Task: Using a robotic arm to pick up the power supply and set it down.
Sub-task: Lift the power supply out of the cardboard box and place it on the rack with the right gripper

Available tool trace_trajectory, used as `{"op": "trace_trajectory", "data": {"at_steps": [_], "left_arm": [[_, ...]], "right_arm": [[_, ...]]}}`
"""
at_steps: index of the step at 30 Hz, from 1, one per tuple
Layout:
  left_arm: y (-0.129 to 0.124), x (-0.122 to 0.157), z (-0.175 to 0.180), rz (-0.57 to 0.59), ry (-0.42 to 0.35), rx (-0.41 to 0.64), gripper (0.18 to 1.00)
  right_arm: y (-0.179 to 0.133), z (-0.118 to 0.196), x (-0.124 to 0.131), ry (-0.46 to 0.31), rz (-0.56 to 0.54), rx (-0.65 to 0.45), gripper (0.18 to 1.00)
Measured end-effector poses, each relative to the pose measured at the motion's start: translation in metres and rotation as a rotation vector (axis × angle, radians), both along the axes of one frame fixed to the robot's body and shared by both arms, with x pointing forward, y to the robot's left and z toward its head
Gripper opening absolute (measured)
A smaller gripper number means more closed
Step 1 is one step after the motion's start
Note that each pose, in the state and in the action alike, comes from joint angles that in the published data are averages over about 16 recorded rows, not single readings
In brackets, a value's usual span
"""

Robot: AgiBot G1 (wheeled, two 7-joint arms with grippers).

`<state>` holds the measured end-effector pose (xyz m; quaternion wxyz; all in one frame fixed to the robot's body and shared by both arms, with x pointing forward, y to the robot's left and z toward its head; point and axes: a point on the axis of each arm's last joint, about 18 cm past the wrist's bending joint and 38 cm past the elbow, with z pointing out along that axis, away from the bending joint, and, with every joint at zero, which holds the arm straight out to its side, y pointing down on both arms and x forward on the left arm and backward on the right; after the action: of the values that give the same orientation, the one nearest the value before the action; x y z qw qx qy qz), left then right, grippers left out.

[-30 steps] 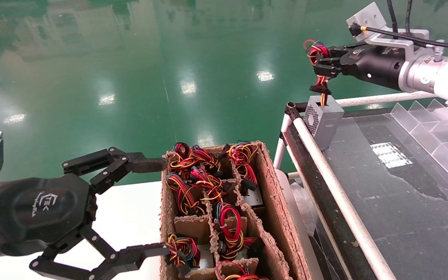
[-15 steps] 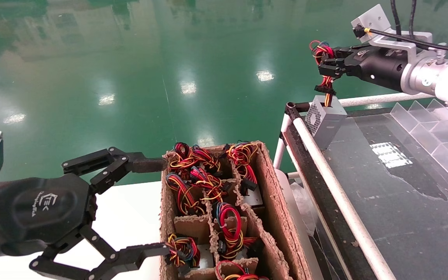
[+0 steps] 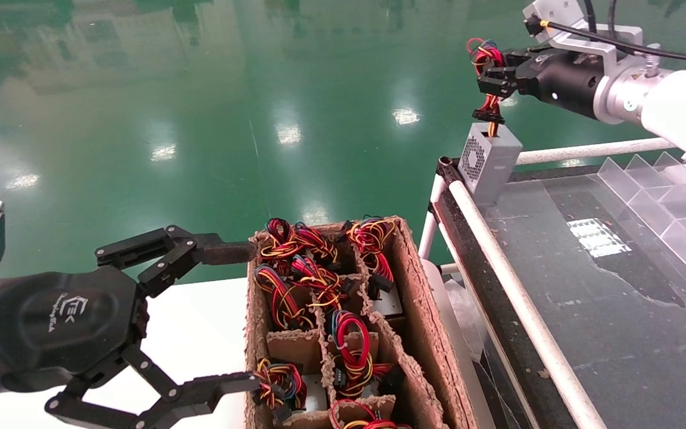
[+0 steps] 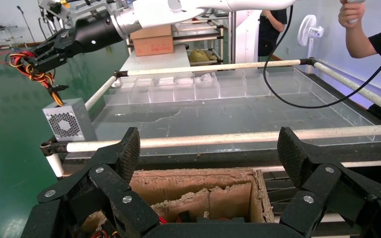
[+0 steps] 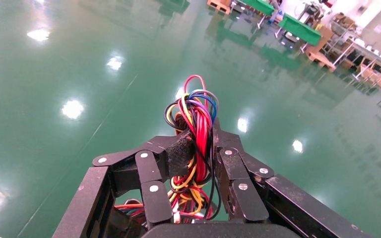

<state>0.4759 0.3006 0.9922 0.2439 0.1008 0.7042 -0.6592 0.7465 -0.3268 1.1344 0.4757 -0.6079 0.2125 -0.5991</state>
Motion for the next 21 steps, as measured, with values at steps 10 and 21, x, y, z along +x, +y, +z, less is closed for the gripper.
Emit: {"op": "trace_trajectory", "data": {"at_steps": [10, 21], "left_arm": [[0.000, 0.000, 0.000, 0.000, 0.000, 0.000, 1.001], [0.000, 0.000, 0.000, 0.000, 0.000, 0.000, 1.001]], "right_arm": [[0.004, -0.007, 0.001, 0.010, 0.012, -0.025, 0.191], [0.001, -0.014, 0.000, 0.022, 0.026, -0.029, 0.198]]}}
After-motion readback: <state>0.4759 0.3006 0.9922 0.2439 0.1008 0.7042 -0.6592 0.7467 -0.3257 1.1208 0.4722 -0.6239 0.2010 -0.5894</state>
